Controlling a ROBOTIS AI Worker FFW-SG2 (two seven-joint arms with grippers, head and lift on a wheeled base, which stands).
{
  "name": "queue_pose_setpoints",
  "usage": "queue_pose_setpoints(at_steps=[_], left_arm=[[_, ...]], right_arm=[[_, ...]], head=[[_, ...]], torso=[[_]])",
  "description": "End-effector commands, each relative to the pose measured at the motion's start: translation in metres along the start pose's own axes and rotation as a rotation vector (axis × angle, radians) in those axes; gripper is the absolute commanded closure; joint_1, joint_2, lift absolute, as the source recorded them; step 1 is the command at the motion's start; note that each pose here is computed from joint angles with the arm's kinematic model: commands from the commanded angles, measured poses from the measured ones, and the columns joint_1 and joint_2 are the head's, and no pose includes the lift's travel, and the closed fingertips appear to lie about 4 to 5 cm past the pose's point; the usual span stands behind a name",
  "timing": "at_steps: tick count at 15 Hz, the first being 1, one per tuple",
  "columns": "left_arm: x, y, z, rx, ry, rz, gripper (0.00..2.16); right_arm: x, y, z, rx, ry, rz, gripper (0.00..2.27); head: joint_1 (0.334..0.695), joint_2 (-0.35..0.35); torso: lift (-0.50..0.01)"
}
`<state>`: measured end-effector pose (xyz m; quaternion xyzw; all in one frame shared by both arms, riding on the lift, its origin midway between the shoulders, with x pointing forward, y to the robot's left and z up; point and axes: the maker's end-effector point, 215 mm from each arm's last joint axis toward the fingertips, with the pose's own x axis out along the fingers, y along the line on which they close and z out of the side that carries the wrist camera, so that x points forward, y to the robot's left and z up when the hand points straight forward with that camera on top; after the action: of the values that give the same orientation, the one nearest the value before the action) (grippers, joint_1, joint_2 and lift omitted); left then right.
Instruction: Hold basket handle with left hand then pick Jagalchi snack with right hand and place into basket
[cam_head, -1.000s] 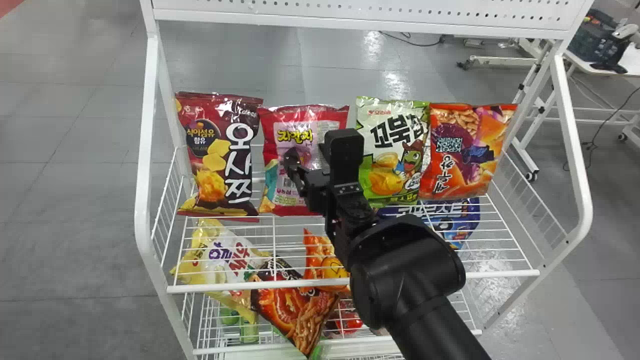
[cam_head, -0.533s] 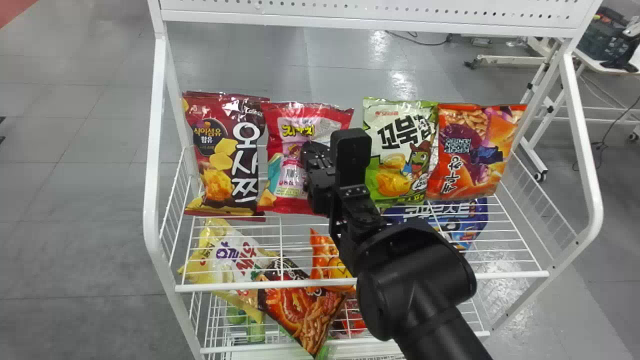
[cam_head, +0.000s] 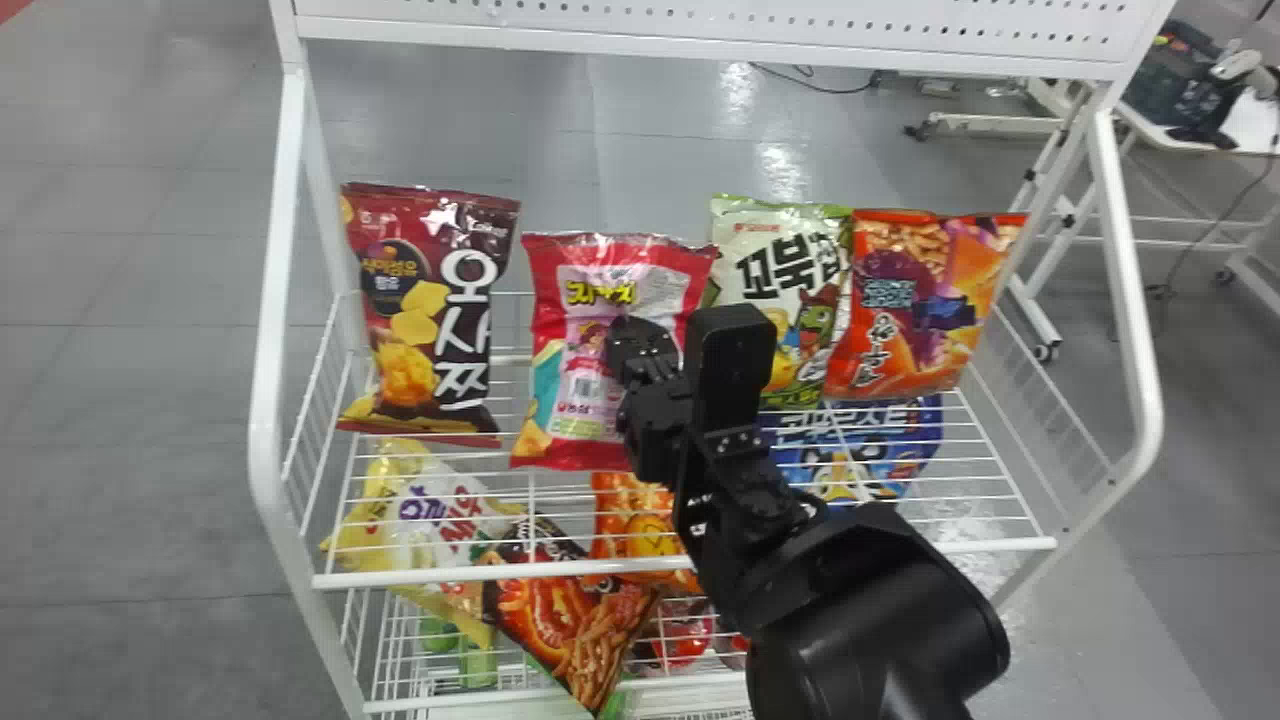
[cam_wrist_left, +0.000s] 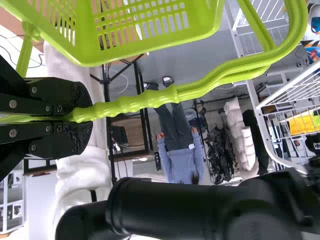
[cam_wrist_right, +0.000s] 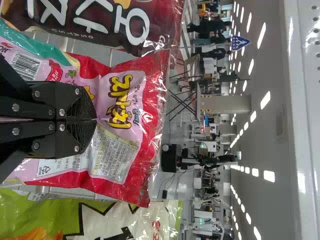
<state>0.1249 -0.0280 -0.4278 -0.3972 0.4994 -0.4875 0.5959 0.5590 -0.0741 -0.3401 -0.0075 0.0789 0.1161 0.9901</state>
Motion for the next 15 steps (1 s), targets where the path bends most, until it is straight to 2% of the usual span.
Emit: queue_pose_setpoints(at_steps=[1, 8, 12, 15], left_arm=[[0.0, -0.001, 0.0, 0.004, 0.001, 0.0, 2.08], [0.002, -0.003, -0.002, 0.011, 0.011, 0.002, 2.08], [0.004, -0.004, -0.003, 0.016, 0.016, 0.0, 2.08], [0.004, -0.005, -0.004, 0.015, 0.017, -0.002, 2.08]], right_arm=[[-0.021, -0.002, 0.009, 0.008, -0.008, 0.009, 2.24], [-0.1, -0.023, 0.012, -0.046, 0.088, 0.004, 2.24], [-0.157, -0.05, 0.0, -0.071, 0.176, -0.024, 2.24], [-0.197, -0.065, -0.046, -0.099, 0.396, -0.037, 2.24]], head=[[0.695, -0.168], [0.695, -0.225], [0.695, -0.321], [0.695, -0.35]], torso=[[-0.009], [-0.009], [-0.009], [-0.009]])
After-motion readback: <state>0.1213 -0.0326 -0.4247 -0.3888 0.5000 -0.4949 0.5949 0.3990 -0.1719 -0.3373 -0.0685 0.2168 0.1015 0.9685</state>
